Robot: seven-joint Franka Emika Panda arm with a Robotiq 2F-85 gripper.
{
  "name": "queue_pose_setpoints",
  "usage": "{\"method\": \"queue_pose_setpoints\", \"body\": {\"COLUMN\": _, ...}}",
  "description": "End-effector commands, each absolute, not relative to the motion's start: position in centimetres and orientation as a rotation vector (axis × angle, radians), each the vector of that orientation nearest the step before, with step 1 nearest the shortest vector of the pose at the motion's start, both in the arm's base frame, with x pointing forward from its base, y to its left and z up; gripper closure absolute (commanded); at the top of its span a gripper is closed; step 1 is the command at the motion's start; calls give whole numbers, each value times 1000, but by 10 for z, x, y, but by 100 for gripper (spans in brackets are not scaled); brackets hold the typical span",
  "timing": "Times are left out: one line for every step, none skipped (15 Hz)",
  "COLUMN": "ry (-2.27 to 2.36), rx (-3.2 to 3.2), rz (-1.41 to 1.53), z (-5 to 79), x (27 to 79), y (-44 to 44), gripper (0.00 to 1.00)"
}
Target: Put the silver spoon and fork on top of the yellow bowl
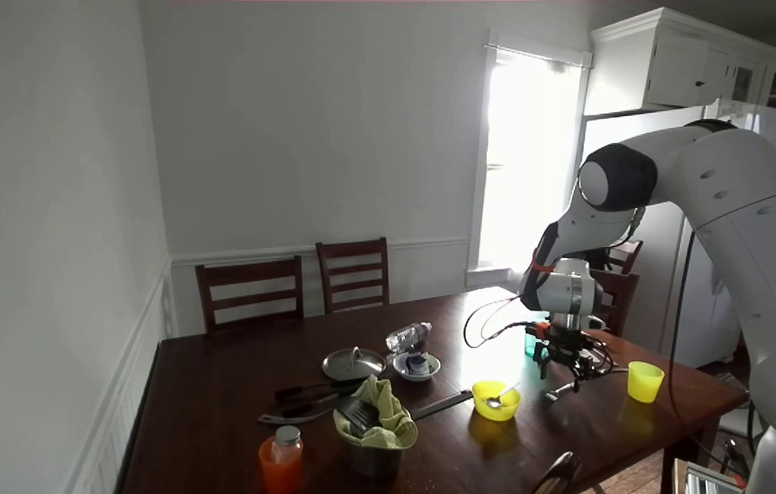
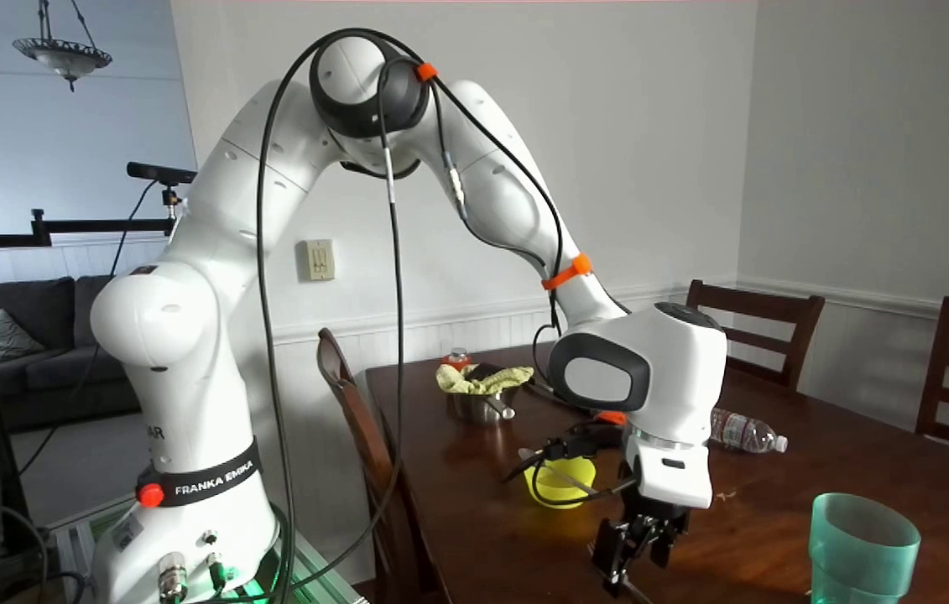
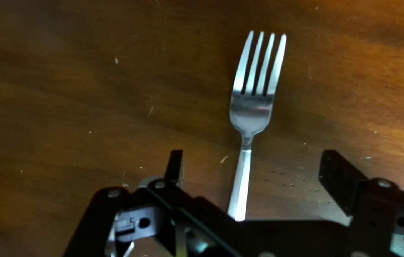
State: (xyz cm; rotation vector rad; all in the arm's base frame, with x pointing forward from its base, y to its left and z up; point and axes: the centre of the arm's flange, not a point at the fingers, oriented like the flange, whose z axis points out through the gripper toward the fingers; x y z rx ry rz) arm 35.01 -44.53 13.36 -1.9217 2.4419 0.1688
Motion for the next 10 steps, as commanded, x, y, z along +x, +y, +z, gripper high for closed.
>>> {"method": "queue_pose_setpoints", "body": {"ry": 2443, "rx": -1880, "rz": 164, "z": 125, "x": 354, "y": -459, "gripper": 33}}
{"method": "queue_pose_setpoints", "body": {"ry": 2445, "rx": -1876, "rz": 166, "z": 123, "x": 354, "y": -460, "gripper": 40}}
{"method": "queue_pose_setpoints", "body": {"ry": 2443, "rx": -1876, "rz": 177, "z": 122, "x": 354, "y": -461, "gripper": 47}}
{"method": "queue_pose_setpoints", "body": {"ry": 2443, "rx": -1873, "rz": 179, "z": 121, "x": 354, "y": -461, "gripper": 55}}
{"method": "queue_pose_setpoints", "body": {"ry": 2442, "rx": -1872, "rz": 184, "z": 121, "x": 354, "y": -462, "gripper": 62}}
{"method": "queue_pose_setpoints", "body": {"ry": 2442, "rx": -1872, "rz": 185, "z": 121, "x": 354, "y": -463, "gripper": 70}}
{"method": "queue_pose_setpoints", "body": {"ry": 2442, "rx": -1872, "rz": 183, "z": 121, "x": 354, "y": -463, "gripper": 76}}
{"method": "queue_pose_setpoints", "body": {"ry": 2438, "rx": -1869, "rz": 182, "z": 122, "x": 354, "y": -463, "gripper": 82}}
{"method": "queue_pose_setpoints", "body": {"ry": 2434, "rx": -1875, "rz": 179, "z": 124, "x": 355, "y": -461, "gripper": 90}}
{"method": "queue_pose_setpoints", "body": {"ry": 2431, "rx": -1878, "rz": 181, "z": 125, "x": 355, "y": -460, "gripper": 96}}
